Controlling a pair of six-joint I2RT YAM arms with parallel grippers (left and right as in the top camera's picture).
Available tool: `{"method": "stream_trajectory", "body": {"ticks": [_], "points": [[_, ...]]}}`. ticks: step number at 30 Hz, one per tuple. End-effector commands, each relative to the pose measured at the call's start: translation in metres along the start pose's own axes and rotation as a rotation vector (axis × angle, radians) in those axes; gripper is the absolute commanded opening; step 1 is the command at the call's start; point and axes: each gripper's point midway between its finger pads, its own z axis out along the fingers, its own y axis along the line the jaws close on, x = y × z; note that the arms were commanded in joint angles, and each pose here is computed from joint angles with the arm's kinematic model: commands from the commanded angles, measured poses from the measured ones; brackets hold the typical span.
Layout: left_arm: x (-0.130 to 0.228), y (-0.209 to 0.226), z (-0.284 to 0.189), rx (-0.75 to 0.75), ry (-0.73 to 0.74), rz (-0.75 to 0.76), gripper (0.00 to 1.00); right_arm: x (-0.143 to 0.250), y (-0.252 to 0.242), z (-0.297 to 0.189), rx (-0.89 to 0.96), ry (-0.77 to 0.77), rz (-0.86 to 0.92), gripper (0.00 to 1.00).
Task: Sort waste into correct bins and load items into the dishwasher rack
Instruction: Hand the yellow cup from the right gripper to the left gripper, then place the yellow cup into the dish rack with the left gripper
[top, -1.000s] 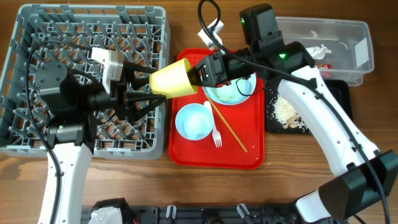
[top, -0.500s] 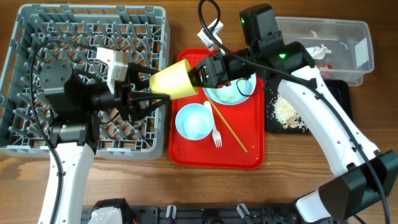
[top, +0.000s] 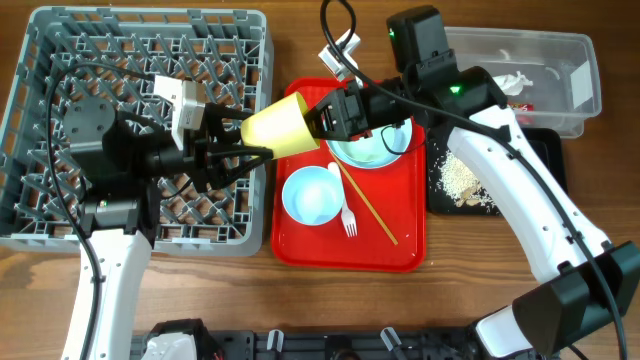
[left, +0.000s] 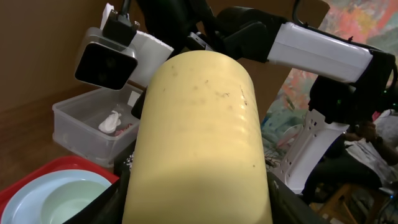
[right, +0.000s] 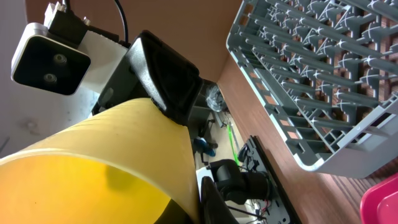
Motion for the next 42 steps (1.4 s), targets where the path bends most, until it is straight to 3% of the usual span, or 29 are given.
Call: {"method": "stream_trajectory", "body": {"ticks": [1, 2, 7, 12, 17, 21, 27, 30, 32, 33, 36, 42], "points": [[-0.004, 0.002, 0.003, -0.012, -0.003, 0.007, 0.38, -0.001, -0.007, 0.003, 0.013, 0.002, 0.014, 0.11], [-0.003, 0.004, 0.003, -0.023, -0.004, -0.004, 0.38, -0.001, -0.007, 0.003, 0.013, 0.002, 0.014, 0.13], [0.003, 0.027, -0.002, -0.144, -0.022, -0.113, 0.33, -0.005, -0.013, 0.0, 0.044, -0.021, 0.016, 0.41], [0.007, 0.053, -0.028, -0.289, -0.058, -0.204, 0.25, -0.025, -0.048, -0.016, 0.232, -0.134, 0.032, 0.51], [0.047, 0.116, -0.076, -0.736, -0.039, -0.371, 0.04, -0.035, -0.102, -0.052, 0.526, -0.25, 0.091, 0.53], [0.074, 0.133, -0.109, -0.998, 0.017, -0.48, 0.04, -0.016, -0.134, -0.085, 0.765, -0.236, 0.116, 0.53], [0.078, 0.109, -0.163, -1.35, 0.171, -0.629, 0.04, 0.024, -0.142, -0.164, 1.13, -0.245, 0.202, 0.53], [0.085, 0.095, -0.18, -1.444, 0.231, -0.681, 0.04, 0.044, -0.143, -0.194, 1.263, -0.242, 0.249, 0.54], [0.095, 0.089, -0.193, -1.501, 0.263, -0.72, 0.04, 0.053, -0.144, -0.211, 1.334, -0.243, 0.278, 0.63], [0.099, 0.089, -0.199, -1.523, 0.275, -0.739, 0.04, 0.055, -0.145, -0.214, 1.337, -0.242, 0.29, 0.81], [0.107, 0.095, -0.207, -1.549, 0.298, -0.771, 0.04, 0.053, -0.146, -0.215, 1.333, -0.249, 0.294, 1.0], [0.137, 0.123, -0.208, -1.531, 0.39, -0.875, 0.04, 0.05, -0.146, -0.214, 1.328, -0.26, 0.284, 1.0]]}}
